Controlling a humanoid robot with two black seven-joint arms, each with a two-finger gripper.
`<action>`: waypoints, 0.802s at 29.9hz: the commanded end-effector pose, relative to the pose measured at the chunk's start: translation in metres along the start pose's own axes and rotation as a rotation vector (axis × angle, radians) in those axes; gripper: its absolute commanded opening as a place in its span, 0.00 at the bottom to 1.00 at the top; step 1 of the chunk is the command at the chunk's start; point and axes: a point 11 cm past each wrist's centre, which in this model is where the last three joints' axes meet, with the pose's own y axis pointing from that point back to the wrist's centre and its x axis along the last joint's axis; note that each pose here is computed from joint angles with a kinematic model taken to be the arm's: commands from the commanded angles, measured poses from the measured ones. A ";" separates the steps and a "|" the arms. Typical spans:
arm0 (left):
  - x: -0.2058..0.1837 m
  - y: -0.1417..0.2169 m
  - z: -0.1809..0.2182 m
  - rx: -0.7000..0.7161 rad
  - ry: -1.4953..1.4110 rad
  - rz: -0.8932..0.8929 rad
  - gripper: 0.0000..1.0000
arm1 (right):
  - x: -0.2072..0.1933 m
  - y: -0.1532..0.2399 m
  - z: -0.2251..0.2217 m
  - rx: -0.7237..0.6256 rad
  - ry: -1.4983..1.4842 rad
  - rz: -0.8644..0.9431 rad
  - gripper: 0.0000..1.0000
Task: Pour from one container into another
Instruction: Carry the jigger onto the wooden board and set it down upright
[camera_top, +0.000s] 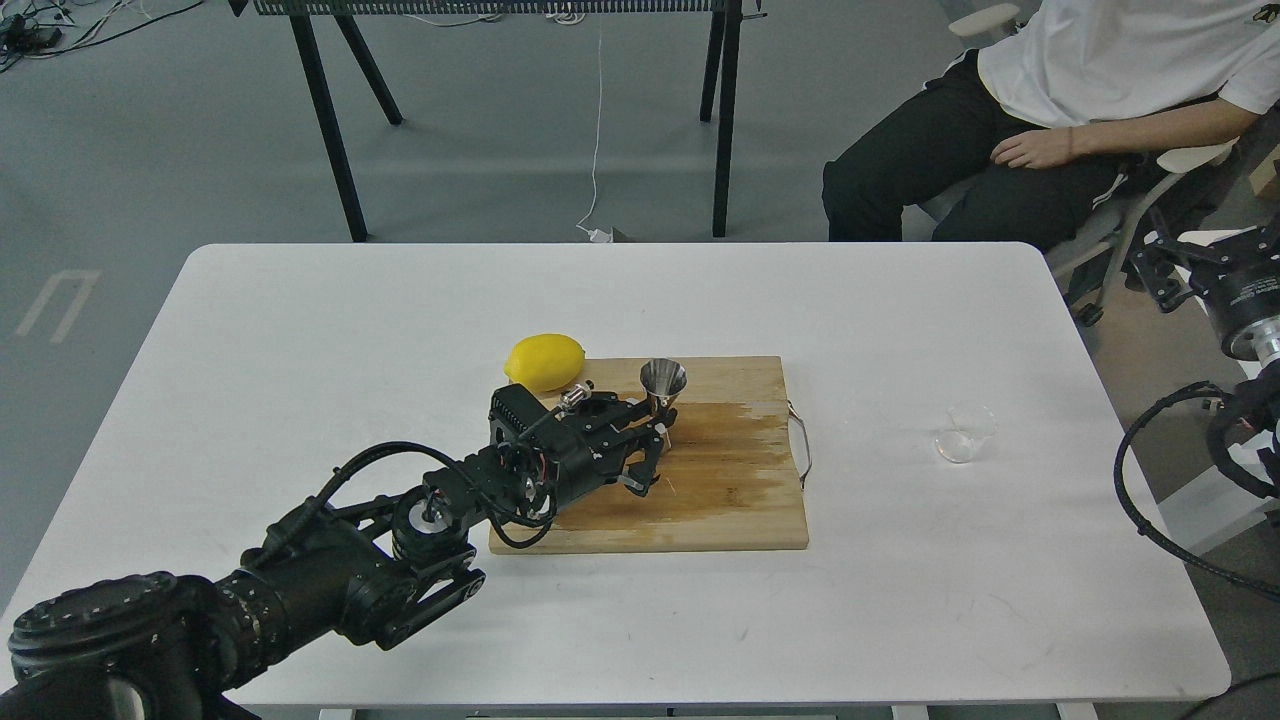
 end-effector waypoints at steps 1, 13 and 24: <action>0.000 0.001 -0.004 0.022 -0.003 0.000 0.27 | 0.000 0.000 0.000 0.000 0.000 0.000 1.00; 0.000 0.001 -0.002 0.024 0.002 0.008 0.54 | 0.001 0.000 0.000 -0.002 0.001 0.001 1.00; -0.004 0.021 -0.022 0.047 -0.018 0.025 0.75 | 0.005 0.004 0.001 -0.003 0.002 0.011 1.00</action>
